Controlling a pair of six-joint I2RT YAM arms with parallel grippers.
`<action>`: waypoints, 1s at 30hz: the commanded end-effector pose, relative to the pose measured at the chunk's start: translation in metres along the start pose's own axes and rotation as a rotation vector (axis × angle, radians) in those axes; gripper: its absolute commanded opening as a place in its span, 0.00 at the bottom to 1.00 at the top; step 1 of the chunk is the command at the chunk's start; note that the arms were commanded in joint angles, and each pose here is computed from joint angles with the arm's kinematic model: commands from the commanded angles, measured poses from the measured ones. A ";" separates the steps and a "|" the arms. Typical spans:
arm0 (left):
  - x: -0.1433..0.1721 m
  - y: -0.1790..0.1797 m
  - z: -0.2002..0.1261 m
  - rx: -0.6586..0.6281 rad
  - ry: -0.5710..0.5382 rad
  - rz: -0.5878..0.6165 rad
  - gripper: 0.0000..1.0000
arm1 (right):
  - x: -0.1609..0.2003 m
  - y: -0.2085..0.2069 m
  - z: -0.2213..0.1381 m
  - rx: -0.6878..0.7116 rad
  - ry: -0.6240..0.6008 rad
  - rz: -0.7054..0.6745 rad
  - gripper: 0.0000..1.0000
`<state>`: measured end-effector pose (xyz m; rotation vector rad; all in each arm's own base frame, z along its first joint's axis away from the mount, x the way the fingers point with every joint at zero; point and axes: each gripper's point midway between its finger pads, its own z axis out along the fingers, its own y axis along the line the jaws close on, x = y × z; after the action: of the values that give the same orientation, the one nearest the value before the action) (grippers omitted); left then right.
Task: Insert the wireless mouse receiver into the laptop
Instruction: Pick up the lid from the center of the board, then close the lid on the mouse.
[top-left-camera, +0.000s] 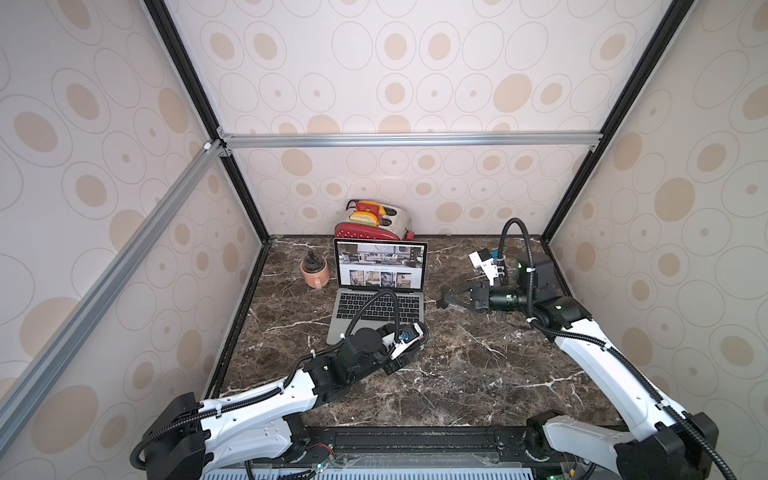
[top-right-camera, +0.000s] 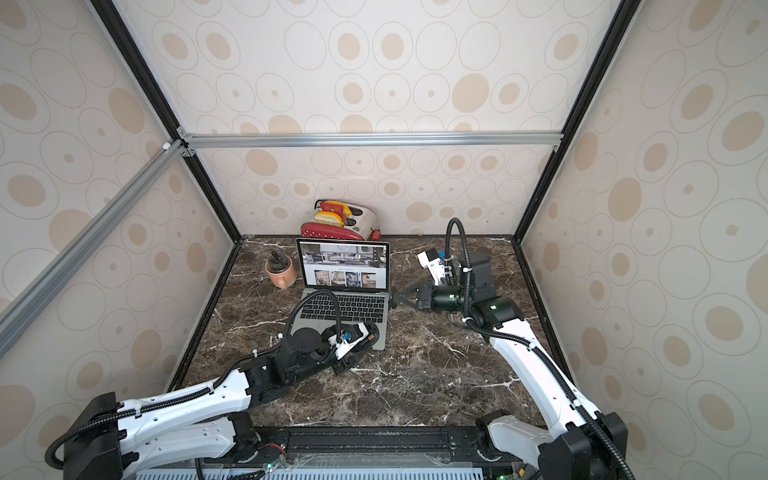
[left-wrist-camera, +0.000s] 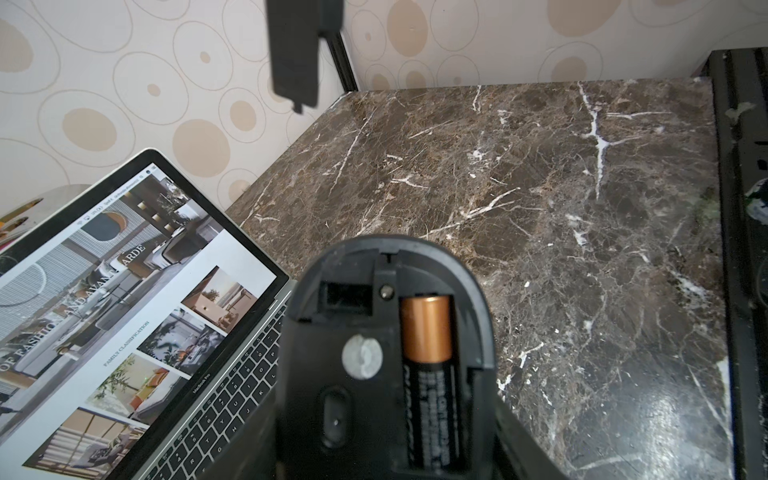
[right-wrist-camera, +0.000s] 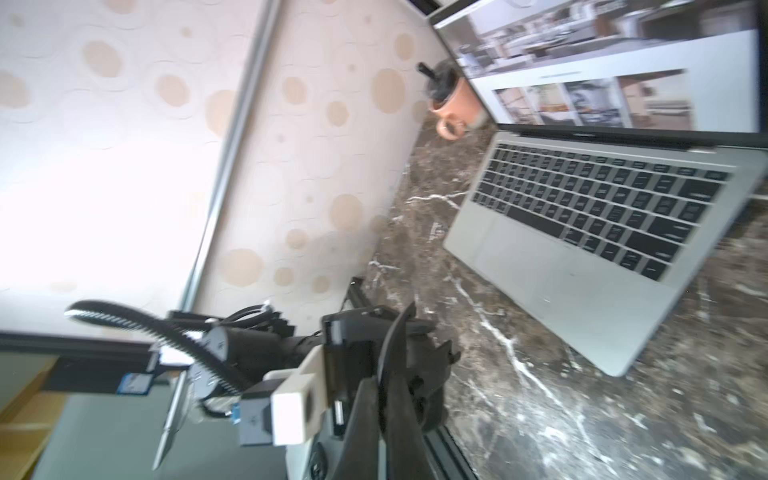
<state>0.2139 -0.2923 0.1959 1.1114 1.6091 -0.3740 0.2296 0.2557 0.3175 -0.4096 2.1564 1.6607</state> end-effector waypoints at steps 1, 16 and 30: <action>-0.036 0.010 -0.003 -0.004 -0.089 0.015 0.00 | 0.004 0.047 -0.009 -0.200 0.060 -0.012 0.00; -0.060 0.013 0.002 -0.005 -0.152 0.060 0.00 | 0.020 0.043 0.009 -0.300 0.070 0.044 0.00; -0.060 0.015 -0.013 -0.011 -0.148 0.124 0.00 | 0.055 0.021 0.011 -0.306 0.195 0.126 0.00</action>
<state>0.2143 -0.3035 0.2258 1.1640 1.4873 -0.3687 0.1854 0.2743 0.3036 -0.4627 2.1046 2.0920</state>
